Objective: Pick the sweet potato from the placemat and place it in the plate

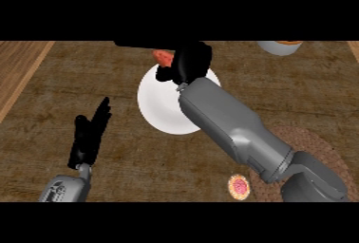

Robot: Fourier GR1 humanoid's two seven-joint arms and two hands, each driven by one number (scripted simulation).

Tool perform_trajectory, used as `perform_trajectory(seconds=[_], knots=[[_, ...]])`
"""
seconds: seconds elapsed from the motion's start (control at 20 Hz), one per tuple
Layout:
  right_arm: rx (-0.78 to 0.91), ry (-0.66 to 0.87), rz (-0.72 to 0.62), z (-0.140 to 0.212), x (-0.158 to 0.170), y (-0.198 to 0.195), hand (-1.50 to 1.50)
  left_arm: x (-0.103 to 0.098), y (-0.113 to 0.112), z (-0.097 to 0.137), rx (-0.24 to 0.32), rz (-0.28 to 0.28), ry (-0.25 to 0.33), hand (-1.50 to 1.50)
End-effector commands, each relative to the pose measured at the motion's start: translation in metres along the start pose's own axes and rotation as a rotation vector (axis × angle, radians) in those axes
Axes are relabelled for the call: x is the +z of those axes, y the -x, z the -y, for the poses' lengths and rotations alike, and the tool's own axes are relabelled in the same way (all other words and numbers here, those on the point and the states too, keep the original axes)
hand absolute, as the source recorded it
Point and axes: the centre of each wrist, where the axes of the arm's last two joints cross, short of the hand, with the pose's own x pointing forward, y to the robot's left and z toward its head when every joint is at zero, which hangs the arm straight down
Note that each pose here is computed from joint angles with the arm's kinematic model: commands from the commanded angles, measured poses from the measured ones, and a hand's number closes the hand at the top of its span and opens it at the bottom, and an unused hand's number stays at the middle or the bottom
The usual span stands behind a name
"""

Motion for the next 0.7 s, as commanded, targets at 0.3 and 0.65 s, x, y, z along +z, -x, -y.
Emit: perform_trajectory(seconds=[0.3, 0.65], knots=[[-0.053, -0.276, -0.150, -0.030, 0.005, 0.038, 1.50, 0.004, 0.002, 0.001, -0.006, 0.022, -0.012, 0.00], [-0.038, -0.486, -0.134, -0.037, 0.002, 0.050, -1.50, 0.008, -0.005, -0.004, 0.012, -0.006, -0.003, 0.00]])
